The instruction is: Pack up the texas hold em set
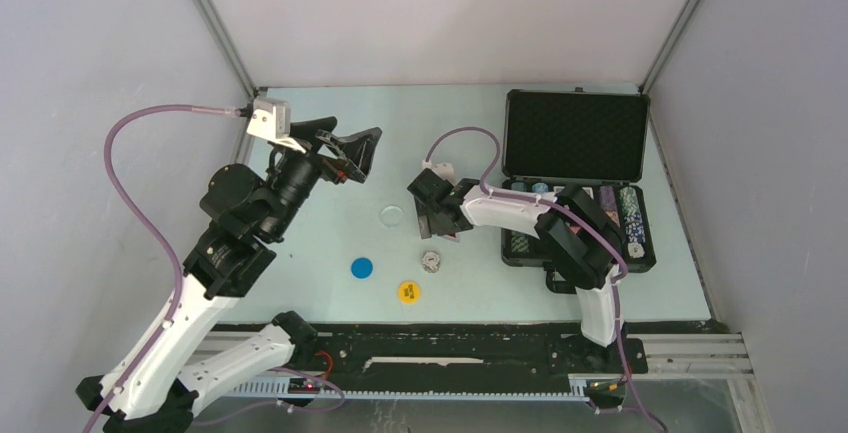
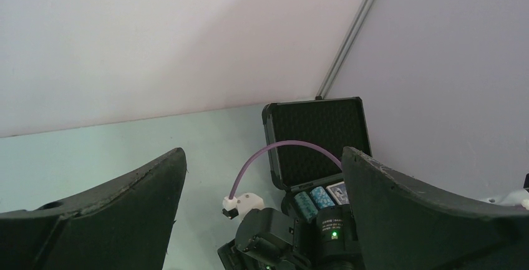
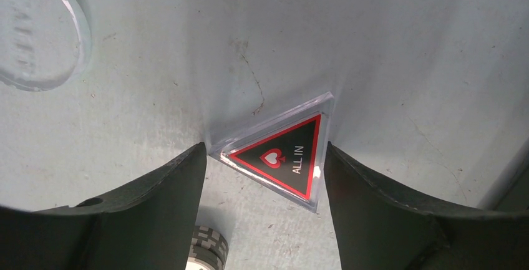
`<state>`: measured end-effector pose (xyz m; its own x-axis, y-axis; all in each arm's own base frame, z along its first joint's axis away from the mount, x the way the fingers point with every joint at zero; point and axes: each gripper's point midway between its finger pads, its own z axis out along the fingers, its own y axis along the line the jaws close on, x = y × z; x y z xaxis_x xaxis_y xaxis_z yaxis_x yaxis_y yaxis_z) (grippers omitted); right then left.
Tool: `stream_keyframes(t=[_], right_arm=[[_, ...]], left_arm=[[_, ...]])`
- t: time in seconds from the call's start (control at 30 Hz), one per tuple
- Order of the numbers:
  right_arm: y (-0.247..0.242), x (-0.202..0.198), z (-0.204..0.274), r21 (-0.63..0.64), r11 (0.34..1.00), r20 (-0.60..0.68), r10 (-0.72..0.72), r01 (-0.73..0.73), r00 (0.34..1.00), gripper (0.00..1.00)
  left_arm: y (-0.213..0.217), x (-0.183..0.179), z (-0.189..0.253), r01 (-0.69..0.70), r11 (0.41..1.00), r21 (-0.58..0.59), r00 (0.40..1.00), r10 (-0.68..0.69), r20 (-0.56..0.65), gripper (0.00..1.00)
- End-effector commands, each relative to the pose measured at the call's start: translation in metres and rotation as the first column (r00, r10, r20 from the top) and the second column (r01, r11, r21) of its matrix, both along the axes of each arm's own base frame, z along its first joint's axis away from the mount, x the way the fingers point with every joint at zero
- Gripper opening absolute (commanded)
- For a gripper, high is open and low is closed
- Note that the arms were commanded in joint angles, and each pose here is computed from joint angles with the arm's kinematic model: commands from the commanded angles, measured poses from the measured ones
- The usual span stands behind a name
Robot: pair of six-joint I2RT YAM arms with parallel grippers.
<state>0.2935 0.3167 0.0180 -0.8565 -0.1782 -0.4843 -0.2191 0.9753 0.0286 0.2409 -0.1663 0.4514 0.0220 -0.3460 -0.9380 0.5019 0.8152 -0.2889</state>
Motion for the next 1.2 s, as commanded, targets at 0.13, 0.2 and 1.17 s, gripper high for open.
stream_keyframes(t=[0.13,0.2,1.17], right_arm=[[0.007,0.005,0.003,-0.006,1.0,0.023,0.014,-0.014,1.0,0.79],[0.008,0.007,0.003,0.002,1.0,0.026,0.01,-0.011,1.0,0.82],[0.0,0.026,0.0,0.011,0.998,0.049,-0.062,0.062,0.997,0.76]], left_arm=[[-0.002,-0.001,0.005,0.017,1.0,-0.026,1.0,-0.017,0.01,1.0],[-0.002,-0.001,0.006,0.019,0.999,-0.027,1.0,-0.019,0.011,1.0],[0.0,-0.001,0.007,0.031,0.998,-0.054,0.999,-0.031,0.005,1.0]])
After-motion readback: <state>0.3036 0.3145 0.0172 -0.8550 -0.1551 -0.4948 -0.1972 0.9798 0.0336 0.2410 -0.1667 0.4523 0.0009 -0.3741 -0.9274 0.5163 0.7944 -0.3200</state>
